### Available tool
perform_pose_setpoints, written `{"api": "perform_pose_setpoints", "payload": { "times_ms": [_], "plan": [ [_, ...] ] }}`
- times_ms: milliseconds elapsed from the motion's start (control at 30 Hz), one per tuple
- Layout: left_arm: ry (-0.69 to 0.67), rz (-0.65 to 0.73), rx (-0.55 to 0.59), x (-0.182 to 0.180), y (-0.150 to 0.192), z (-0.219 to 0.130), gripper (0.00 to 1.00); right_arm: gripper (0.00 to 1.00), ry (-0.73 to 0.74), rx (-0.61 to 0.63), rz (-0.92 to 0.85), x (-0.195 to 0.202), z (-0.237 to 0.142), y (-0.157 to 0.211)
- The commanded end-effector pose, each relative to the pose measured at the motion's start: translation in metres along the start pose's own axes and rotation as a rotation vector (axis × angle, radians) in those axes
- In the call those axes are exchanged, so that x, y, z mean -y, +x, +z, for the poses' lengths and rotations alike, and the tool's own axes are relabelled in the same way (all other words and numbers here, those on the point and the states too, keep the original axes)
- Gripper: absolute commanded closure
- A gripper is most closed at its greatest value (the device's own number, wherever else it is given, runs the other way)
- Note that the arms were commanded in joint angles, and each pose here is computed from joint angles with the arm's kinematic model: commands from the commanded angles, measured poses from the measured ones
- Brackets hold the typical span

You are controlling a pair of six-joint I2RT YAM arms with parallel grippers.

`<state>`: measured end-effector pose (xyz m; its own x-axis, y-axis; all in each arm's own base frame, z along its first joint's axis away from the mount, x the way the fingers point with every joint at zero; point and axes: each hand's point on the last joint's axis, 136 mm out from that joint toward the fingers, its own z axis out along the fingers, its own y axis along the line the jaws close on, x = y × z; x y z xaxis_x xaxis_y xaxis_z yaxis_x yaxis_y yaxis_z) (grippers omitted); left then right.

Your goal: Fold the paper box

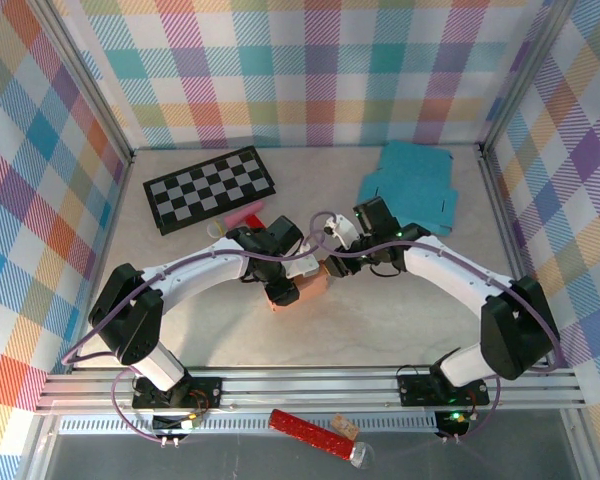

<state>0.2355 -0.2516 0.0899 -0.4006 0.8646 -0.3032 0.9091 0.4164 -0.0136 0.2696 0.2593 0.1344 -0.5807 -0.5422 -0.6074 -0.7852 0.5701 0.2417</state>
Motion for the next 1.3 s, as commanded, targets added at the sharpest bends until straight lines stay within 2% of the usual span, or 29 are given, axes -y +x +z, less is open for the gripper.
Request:
{"api": "perform_pose_setpoints", "payload": {
  "times_ms": [0,433,733,933,1267],
  "plan": [
    [0.015,-0.001,0.026,-0.001,-0.008,-0.006,0.47,0.66,-0.012,-0.006,-0.056,-0.004,0.000,-0.008],
    [0.009,-0.001,0.023,-0.003,-0.008,-0.005,0.47,0.87,0.005,-0.037,-0.064,-0.003,0.005,-0.010],
    [-0.008,-0.011,0.025,-0.008,-0.010,-0.005,0.47,0.98,0.028,-0.059,-0.073,-0.003,0.002,-0.010],
    [-0.034,-0.023,0.020,-0.013,-0.010,-0.005,0.48,1.00,0.067,-0.099,-0.049,-0.001,-0.001,-0.007],
    [-0.073,-0.053,0.030,-0.024,-0.015,-0.004,0.50,1.00,0.094,-0.180,0.155,-0.009,-0.003,-0.004]
  ]
}}
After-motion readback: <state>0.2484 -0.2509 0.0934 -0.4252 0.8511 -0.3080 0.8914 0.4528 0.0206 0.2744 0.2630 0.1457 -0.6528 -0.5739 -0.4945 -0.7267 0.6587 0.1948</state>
